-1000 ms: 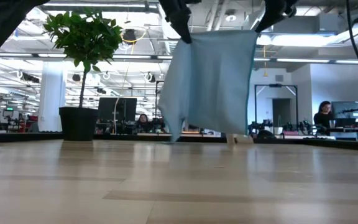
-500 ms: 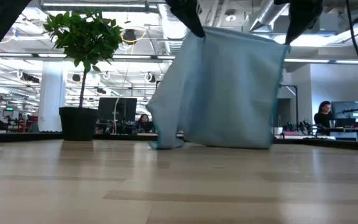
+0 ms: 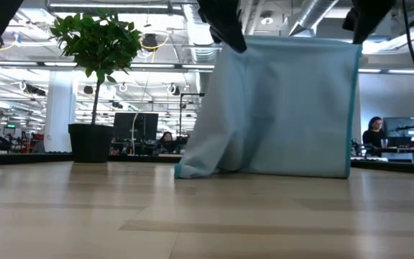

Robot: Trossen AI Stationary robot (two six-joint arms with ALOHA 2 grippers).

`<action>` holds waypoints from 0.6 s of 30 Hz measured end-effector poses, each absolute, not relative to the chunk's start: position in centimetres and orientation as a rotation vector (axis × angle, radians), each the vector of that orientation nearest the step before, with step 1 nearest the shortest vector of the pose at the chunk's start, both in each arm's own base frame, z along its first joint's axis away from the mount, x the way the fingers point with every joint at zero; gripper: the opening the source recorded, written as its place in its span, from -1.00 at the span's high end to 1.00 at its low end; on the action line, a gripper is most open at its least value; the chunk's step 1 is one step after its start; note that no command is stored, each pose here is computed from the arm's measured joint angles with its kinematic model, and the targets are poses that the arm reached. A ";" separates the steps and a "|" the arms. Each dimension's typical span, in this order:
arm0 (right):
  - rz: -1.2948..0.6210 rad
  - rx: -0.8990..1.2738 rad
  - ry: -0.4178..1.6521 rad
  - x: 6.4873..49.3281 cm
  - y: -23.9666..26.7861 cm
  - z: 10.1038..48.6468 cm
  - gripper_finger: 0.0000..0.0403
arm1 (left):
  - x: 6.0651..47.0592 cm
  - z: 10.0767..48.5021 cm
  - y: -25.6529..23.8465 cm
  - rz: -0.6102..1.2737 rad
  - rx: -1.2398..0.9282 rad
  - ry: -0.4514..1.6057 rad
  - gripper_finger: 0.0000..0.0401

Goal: Fold microfiber towels
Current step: Fold the blue microfiber towel

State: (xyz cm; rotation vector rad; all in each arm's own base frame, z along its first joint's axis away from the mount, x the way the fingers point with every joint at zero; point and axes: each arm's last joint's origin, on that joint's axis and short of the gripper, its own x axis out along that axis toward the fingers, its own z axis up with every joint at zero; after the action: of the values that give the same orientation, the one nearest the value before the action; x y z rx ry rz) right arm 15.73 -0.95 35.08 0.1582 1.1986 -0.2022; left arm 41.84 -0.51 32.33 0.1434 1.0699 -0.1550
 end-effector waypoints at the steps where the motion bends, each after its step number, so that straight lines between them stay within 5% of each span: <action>1: -0.172 0.158 1.210 15.8 -0.6 34.7 0.99 | 41.9 32.0 -1.0 -0.166 0.127 1.071 1.00; 18: 0.082 0.043 1.252 17.1 4.7 28.5 0.99 | 41.9 26.3 -8.9 -0.073 -0.204 1.098 1.00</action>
State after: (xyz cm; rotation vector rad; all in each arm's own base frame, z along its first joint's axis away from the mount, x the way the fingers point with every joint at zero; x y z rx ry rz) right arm 17.06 4.75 28.54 0.0428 1.2520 0.0824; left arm 41.85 -8.86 26.25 -0.2040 1.0981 -0.0734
